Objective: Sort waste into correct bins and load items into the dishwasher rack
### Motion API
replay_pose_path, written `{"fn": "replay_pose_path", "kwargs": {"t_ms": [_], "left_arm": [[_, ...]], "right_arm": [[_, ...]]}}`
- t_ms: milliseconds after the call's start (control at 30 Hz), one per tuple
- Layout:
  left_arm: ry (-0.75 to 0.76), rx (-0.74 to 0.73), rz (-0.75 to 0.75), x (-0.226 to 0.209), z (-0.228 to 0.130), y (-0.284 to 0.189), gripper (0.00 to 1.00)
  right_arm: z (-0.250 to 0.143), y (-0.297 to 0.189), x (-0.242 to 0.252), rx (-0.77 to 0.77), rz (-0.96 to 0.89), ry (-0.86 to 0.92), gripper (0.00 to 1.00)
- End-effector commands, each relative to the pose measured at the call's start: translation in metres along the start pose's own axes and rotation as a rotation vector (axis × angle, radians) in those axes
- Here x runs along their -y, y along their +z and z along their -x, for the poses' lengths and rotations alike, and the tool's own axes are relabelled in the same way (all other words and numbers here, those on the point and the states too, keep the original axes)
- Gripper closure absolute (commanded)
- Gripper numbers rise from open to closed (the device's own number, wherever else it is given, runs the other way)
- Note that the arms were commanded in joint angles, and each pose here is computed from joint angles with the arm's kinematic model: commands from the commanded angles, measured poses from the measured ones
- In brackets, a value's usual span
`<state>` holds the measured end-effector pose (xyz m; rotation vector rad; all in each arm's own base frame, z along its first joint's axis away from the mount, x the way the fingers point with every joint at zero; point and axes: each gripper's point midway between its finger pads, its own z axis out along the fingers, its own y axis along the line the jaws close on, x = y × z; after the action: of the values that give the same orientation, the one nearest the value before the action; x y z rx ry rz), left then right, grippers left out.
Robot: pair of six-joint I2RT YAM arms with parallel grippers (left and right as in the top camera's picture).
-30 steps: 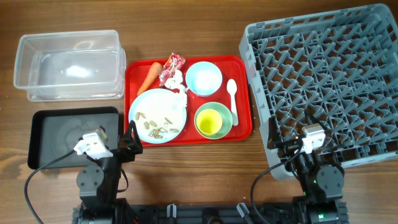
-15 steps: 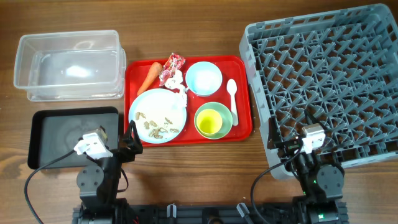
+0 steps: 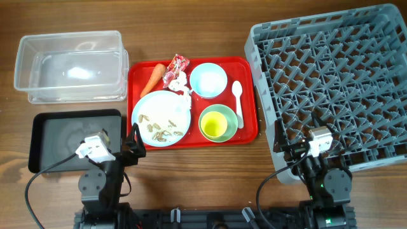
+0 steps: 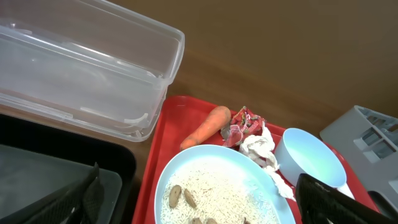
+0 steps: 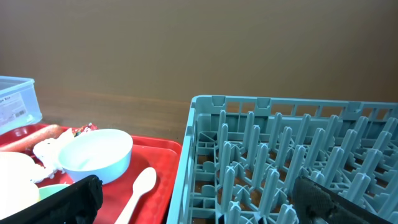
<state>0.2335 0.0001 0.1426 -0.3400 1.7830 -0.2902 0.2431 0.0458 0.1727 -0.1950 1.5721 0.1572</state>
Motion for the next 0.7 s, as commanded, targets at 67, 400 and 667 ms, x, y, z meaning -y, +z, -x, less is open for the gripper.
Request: {"fn": "replay_pose_path", "kwargs": {"t_ms": [67,400,667], "left_arm": [[0.018,0.003,-0.01,0.001,-0.001,0.0,0.0],[0.015,0.072,-0.05,0.011,0.016,-0.001,0.0],[-0.153,0.076,-0.207,0.038,0.025,-0.005,0.0]], "right_arm": [[0.003,0.0,-0.001,0.012,0.007,-0.001,0.0],[0.003,0.0,-0.001,0.014,0.008,0.0,0.0],[0.004,0.0,-0.007,0.009,0.044,0.356,0.0]]}}
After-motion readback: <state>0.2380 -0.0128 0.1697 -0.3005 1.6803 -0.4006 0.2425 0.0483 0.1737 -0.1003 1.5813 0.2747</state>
